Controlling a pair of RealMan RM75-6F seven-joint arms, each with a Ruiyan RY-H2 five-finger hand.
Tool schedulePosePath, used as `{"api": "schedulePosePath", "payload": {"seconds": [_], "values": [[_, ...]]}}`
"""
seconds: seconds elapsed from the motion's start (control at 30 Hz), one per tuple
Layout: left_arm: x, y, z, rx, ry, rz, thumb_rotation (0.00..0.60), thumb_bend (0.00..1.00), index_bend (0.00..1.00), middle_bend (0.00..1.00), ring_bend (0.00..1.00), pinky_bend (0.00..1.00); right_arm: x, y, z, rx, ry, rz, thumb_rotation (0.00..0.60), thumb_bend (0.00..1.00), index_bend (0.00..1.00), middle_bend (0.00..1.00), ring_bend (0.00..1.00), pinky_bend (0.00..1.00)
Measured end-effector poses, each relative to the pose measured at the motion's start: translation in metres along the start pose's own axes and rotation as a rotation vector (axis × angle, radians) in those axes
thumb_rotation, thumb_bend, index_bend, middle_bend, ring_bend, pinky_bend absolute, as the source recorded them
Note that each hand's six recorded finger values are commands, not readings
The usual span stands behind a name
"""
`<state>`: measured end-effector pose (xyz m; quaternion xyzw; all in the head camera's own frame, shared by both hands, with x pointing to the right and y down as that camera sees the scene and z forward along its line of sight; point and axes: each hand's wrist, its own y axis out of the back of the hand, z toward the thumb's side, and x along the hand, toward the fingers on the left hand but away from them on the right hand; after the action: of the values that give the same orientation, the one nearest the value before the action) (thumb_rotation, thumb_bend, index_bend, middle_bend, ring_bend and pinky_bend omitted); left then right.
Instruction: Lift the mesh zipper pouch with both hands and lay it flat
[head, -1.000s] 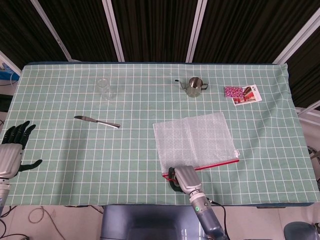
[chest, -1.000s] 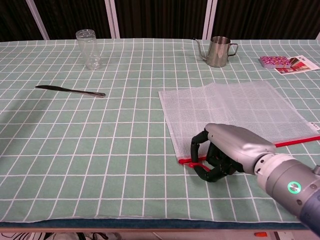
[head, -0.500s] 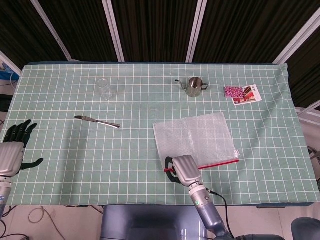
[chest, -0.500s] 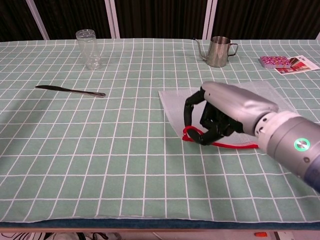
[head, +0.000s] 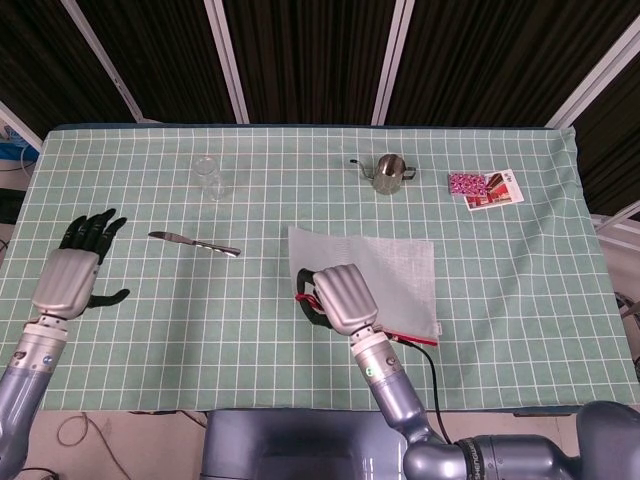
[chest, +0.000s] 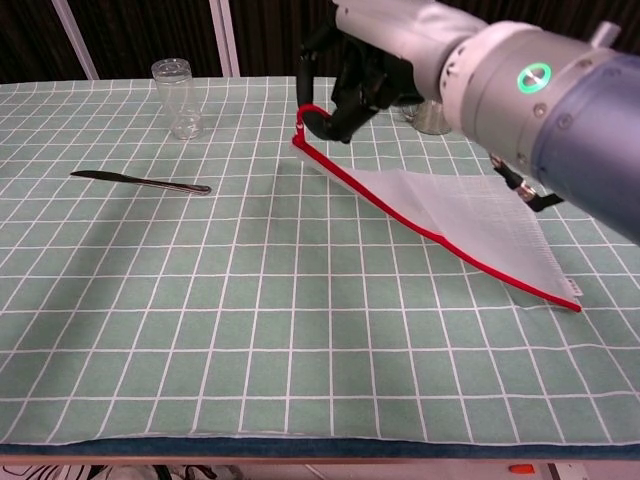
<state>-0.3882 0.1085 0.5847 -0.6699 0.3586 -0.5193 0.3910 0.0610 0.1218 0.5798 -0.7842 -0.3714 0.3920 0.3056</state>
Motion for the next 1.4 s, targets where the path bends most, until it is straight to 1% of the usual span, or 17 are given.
{"api": "schedulePosePath", "payload": {"seconds": [0.17,0.23,0.37,0.53,0.73,0.83,1.03,1.17,1.4], "values": [[0.032,0.010,0.038,0.005,-0.088,-0.014,0.600,0.12,0.05,0.00,0.00,0.00,-0.011,0.009,0.022,-0.008,0.029,0.004,0.600,0.61,0.69,1.00,1.00,0.96],[0.044,0.014,0.056,0.003,-0.124,-0.018,0.600,0.13,0.09,0.00,0.00,0.00,-0.014,0.011,0.031,-0.005,0.042,0.006,0.600,0.61,0.69,1.00,1.00,0.96],[0.063,0.019,0.088,-0.012,-0.192,-0.036,0.600,0.15,0.20,0.00,0.00,0.00,-0.018,0.015,0.041,-0.005,0.053,0.004,0.600,0.61,0.69,1.00,1.00,0.96],[0.077,0.017,0.126,-0.051,-0.273,-0.093,0.600,0.17,0.27,0.00,0.00,0.00,-0.018,0.015,0.045,-0.008,0.046,0.007,0.600,0.61,0.69,1.00,1.00,0.96],[0.079,0.007,0.163,-0.123,-0.352,-0.174,0.600,0.19,0.31,0.00,0.00,0.00,-0.015,0.013,0.045,-0.013,0.037,0.017,0.600,0.61,0.69,1.00,1.00,0.96],[0.077,0.002,0.175,-0.151,-0.377,-0.194,0.600,0.20,0.34,0.00,0.00,0.00,-0.015,0.012,0.045,-0.016,0.035,0.020,0.600,0.61,0.70,1.00,1.00,0.96],[0.070,-0.002,0.190,-0.193,-0.411,-0.209,0.600,0.21,0.39,0.00,0.00,0.00,-0.014,0.011,0.046,-0.021,0.033,0.020,0.600,0.61,0.70,1.00,1.00,0.96],[0.067,-0.002,0.194,-0.200,-0.425,-0.207,0.600,0.23,0.42,0.00,0.00,0.00,-0.014,0.011,0.046,-0.021,0.032,0.019,0.600,0.61,0.70,1.00,1.00,0.96],[0.063,-0.002,0.194,-0.208,-0.427,-0.213,0.600,0.23,0.43,0.00,0.00,0.00,-0.013,0.012,0.043,-0.025,0.020,0.019,0.600,0.61,0.70,1.00,1.00,0.96]]}}
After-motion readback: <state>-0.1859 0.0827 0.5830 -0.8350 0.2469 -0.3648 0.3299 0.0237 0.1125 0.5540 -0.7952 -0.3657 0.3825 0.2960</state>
